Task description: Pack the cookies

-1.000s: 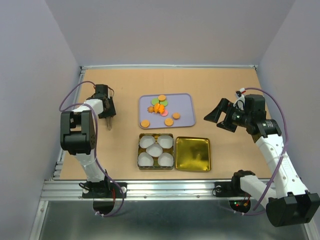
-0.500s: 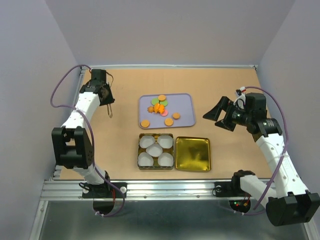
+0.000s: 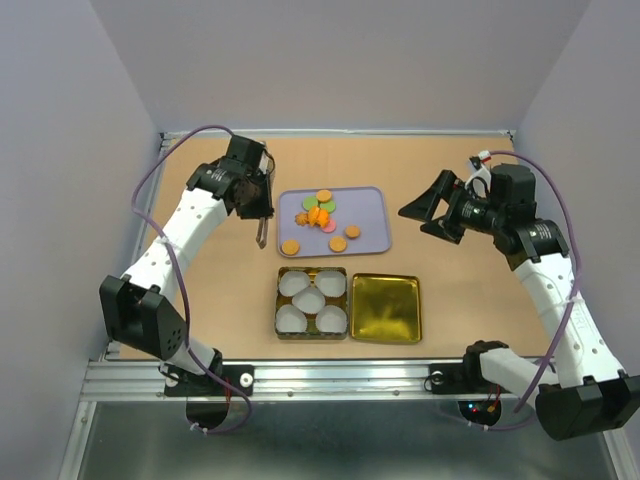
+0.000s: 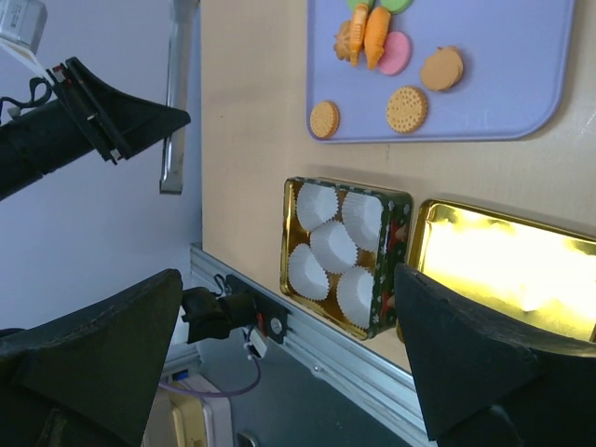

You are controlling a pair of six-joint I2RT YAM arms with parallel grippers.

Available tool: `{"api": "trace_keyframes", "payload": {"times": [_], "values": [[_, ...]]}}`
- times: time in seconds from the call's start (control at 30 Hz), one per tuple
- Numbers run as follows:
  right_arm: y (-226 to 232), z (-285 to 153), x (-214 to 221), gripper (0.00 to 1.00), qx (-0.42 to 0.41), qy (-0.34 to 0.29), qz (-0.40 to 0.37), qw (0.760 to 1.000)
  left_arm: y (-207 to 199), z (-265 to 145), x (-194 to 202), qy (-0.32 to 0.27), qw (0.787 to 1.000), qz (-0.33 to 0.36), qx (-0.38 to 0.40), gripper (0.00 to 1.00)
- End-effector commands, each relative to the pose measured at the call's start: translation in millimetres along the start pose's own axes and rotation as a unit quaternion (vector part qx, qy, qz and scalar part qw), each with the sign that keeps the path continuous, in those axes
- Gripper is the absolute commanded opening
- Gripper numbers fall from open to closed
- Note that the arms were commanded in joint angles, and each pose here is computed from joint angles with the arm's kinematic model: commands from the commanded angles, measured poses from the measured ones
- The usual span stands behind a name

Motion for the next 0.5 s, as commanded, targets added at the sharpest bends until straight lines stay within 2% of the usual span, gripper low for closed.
{"api": "trace_keyframes", "payload": {"times": [0.0, 0.17, 0.47], "values": [[24.4, -2.6, -2.6, 1.00, -0.037, -0.003, -0.019, 0.999, -26.2, -46.8, 14.6, 0.005, 0.997, 0.005, 0.075, 0.30], [20.3, 3.5, 12.0, 1.00, -0.034, 0.022, -0.013, 0.999, -55.3, -63.8, 45.0, 0.039, 0.994, 0.043, 0.095, 0.29], [9.0, 17.6, 12.3, 1.00, -0.008, 0.033, -0.003, 0.999, -53.1, -53.3, 74.2, 0.045, 0.993, 0.071, 0.081, 0.29]]}}
Point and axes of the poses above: each gripper's point midway between its finger pads, its own z axis out along the fingers, its own y axis along the line the jaws close on, x = y × z, the point moved 6 cm from there along -z, back along the fingers, and after that the axes turned 7 degrees about z, right-handed, at the moved point
